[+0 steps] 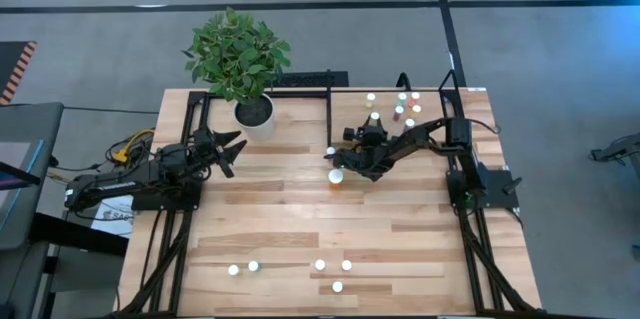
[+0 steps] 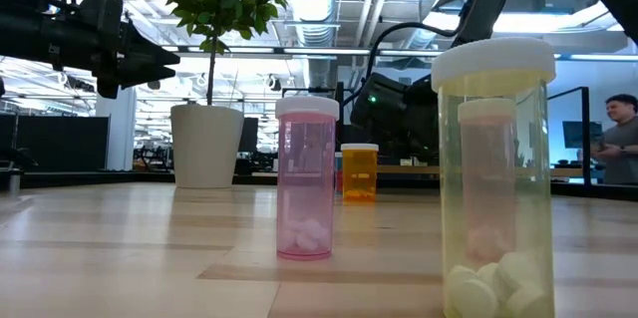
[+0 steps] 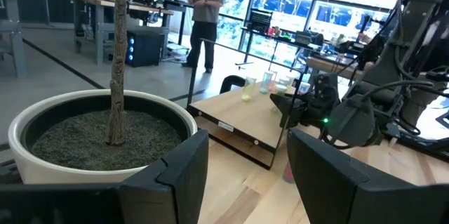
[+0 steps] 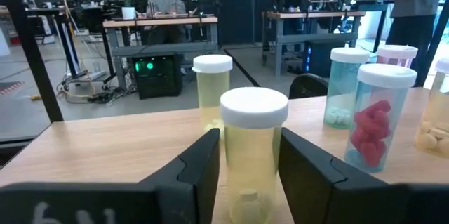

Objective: Pick and place medicine bottles onto shelf by color
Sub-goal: Put the right yellow pill bottle on the shelf, then put the orange pill bottle on the shelf

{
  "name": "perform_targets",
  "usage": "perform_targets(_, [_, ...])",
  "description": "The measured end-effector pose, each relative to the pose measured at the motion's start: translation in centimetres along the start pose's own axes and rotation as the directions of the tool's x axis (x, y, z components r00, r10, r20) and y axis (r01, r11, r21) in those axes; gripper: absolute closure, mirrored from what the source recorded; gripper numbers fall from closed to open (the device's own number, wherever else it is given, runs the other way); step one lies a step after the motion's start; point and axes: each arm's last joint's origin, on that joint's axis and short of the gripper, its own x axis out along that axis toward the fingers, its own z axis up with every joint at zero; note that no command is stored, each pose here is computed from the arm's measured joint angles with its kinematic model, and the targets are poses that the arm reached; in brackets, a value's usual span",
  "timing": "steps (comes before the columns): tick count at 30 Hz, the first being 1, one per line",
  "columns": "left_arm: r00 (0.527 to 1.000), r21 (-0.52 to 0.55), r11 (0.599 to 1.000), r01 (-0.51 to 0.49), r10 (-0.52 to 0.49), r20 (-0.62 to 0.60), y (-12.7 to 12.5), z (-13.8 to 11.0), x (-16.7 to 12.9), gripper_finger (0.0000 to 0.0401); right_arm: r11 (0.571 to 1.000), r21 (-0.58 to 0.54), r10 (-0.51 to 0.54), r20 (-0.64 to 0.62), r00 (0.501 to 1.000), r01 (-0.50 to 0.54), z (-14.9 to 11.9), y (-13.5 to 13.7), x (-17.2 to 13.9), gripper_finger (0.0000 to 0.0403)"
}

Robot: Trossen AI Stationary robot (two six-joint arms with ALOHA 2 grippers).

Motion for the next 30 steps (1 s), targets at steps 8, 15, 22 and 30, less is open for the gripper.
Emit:
perform_targets(8, [1.0, 0.0, 1.0, 0.0, 0.0, 0.0, 0.0, 0.0, 0.0, 0.022, 1.0, -0.003, 0.006, 0.0, 1.0, -0.006, 0.0, 0.0, -0.2, 0.0222])
perform_targets(15, [1.0, 0.0, 1.0, 0.0, 0.0, 0.0, 0.0, 0.0, 0.0, 0.022, 1.0, -0.015, 0.005, 0.001, 1.0, -0.005, 0.0, 0.0, -0.2, 0.0166])
perform_targets(22, [1.0, 0.0, 1.0, 0.0, 0.0, 0.0, 0.0, 0.0, 0.0, 0.022, 1.0, -0.01, 0.005, 0.002, 1.0, -0.005, 0.8, -0.1, -0.2, 0.0143])
perform_targets(30, [1.0, 0.0, 1.0, 0.001, -0.001, 0.0, 0.0, 0.0, 0.0, 0.022, 0.999, 0.032, 0.03, -0.047, 0.998, -0.028, 5.2, -0.7, -0.4, 0.0143])
